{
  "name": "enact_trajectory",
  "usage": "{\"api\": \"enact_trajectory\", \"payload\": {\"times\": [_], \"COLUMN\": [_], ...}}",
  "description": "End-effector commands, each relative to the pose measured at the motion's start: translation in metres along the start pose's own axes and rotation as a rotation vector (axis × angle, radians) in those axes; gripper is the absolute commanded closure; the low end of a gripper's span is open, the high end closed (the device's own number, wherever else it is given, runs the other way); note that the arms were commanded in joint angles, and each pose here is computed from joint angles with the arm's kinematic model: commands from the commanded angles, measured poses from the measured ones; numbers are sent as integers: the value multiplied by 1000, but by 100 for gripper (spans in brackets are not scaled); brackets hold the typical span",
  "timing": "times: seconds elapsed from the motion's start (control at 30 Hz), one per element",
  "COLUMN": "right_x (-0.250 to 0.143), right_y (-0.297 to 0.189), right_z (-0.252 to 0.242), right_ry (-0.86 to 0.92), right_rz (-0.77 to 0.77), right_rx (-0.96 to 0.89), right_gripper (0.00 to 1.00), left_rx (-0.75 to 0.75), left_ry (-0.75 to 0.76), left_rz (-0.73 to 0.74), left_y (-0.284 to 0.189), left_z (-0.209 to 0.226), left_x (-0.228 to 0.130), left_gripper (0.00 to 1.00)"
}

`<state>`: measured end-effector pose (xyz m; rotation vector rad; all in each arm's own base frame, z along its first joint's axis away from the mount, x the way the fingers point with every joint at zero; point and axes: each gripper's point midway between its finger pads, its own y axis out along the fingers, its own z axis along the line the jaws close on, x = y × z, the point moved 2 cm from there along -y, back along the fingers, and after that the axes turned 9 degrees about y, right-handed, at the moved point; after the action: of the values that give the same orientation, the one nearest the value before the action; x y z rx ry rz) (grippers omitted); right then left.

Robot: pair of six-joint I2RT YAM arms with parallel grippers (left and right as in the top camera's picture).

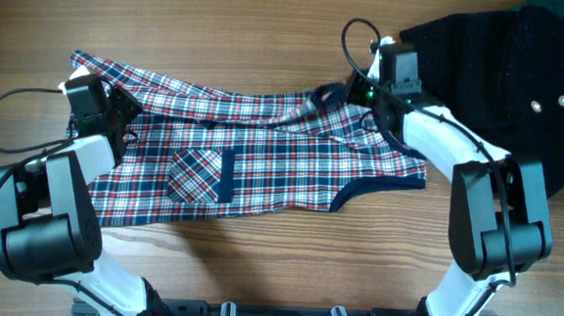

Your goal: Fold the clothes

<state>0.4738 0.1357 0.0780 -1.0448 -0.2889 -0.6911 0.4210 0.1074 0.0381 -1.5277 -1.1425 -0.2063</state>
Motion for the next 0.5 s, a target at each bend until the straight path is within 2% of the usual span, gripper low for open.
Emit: {"api": "enact_trajectory", "payload": {"times": [0.0, 0.17, 0.23, 0.27, 0.3, 0.33, 0.47], "right_x": [36, 47, 37, 31, 24, 17, 13], "right_y": [-3, 9, 23, 29, 34, 39, 34], "right_z": [25, 13, -1, -6, -12, -18, -19], "right_ry": [-31, 11, 38, 40, 44, 48, 37], "right_rz": [-97, -179, -160, -141, -121, -98, -70], "right_rx": [54, 3, -40, -55, -71, -88, -99], "right_gripper": [95, 95, 40, 32, 8, 1, 0], "left_rx": [-30, -61, -73, -75, -77, -78, -79], "left_ry": [7, 36, 49, 53, 55, 56, 56], "left_rz": [32, 46, 51, 49, 47, 42, 29], "left_y": [4, 4, 4, 4, 4, 4, 4], "left_z": [-9, -26, -33, -35, -37, -37, -38], "left_x": [-8, -16, -19, -20, -20, -19, -16], "left_gripper": [91, 92, 92, 92, 92, 92, 91]}}
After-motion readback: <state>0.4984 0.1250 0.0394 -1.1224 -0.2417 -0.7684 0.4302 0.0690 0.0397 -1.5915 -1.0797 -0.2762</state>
